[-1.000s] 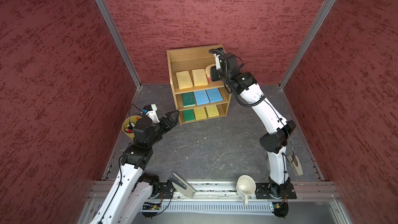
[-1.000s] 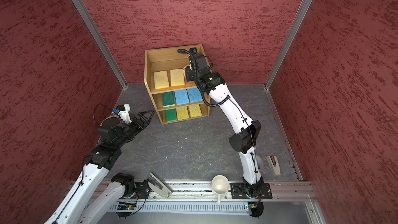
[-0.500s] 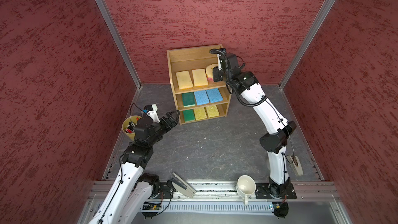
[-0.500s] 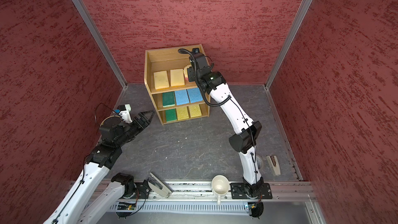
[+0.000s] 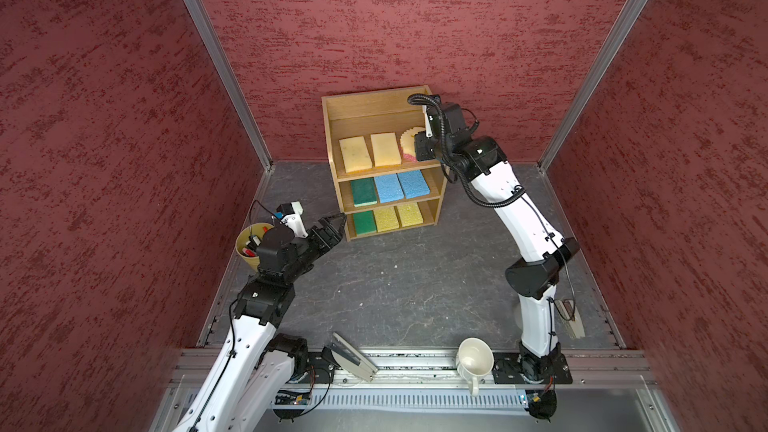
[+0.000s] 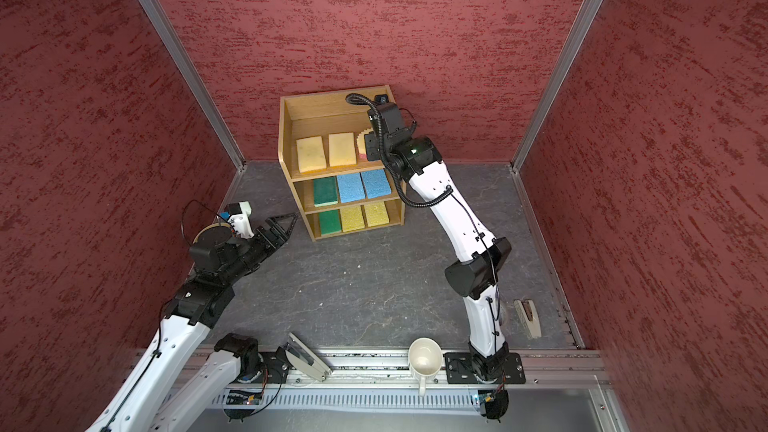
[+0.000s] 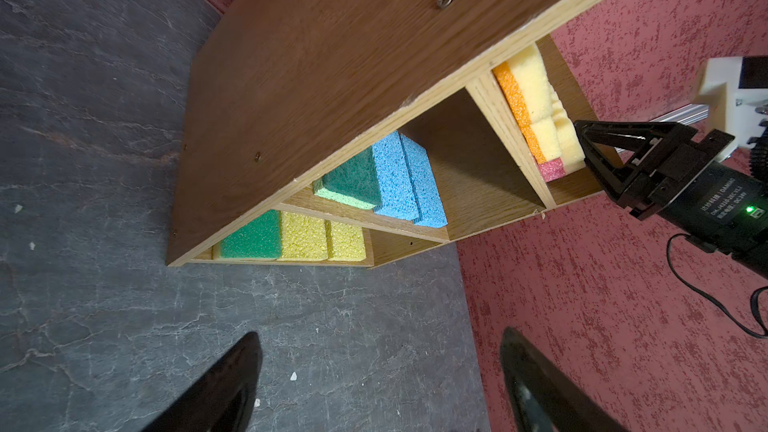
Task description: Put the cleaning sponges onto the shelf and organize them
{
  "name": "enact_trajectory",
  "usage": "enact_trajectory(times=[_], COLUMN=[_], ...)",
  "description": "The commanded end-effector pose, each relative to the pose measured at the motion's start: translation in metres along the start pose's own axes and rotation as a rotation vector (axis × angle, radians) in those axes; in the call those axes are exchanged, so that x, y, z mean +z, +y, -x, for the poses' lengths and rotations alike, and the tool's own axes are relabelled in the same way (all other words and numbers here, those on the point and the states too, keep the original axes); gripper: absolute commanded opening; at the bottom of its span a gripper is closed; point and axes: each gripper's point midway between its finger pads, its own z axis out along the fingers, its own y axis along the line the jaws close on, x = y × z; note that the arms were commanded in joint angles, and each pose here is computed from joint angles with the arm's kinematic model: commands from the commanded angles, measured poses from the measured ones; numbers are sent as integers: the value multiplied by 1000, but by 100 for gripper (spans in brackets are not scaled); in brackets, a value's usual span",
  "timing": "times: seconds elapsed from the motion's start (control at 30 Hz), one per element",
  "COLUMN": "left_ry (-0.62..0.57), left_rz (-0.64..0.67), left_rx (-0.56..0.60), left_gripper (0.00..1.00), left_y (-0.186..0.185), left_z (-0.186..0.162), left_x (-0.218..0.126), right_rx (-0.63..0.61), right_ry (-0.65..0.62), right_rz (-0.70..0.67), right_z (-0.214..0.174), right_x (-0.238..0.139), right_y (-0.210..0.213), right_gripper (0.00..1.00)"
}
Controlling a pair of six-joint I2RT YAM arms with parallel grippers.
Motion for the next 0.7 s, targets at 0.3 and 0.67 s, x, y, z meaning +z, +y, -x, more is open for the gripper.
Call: enact_trajectory(times=[0.3,0.67], left_ry=[-21,-17], left_rz=[0,0], left_rx=[6,3], left_gripper=[89,89], left_y=[-5,-4], left_z=[7,6], left_x=[-5,-4], right_rx=[19,25], right_ry=[-10,-15], right_rz=[6,-7], right_z=[9,11], right_x=[-25,-33], right_y=[-5,-9], right_gripper=[29,27])
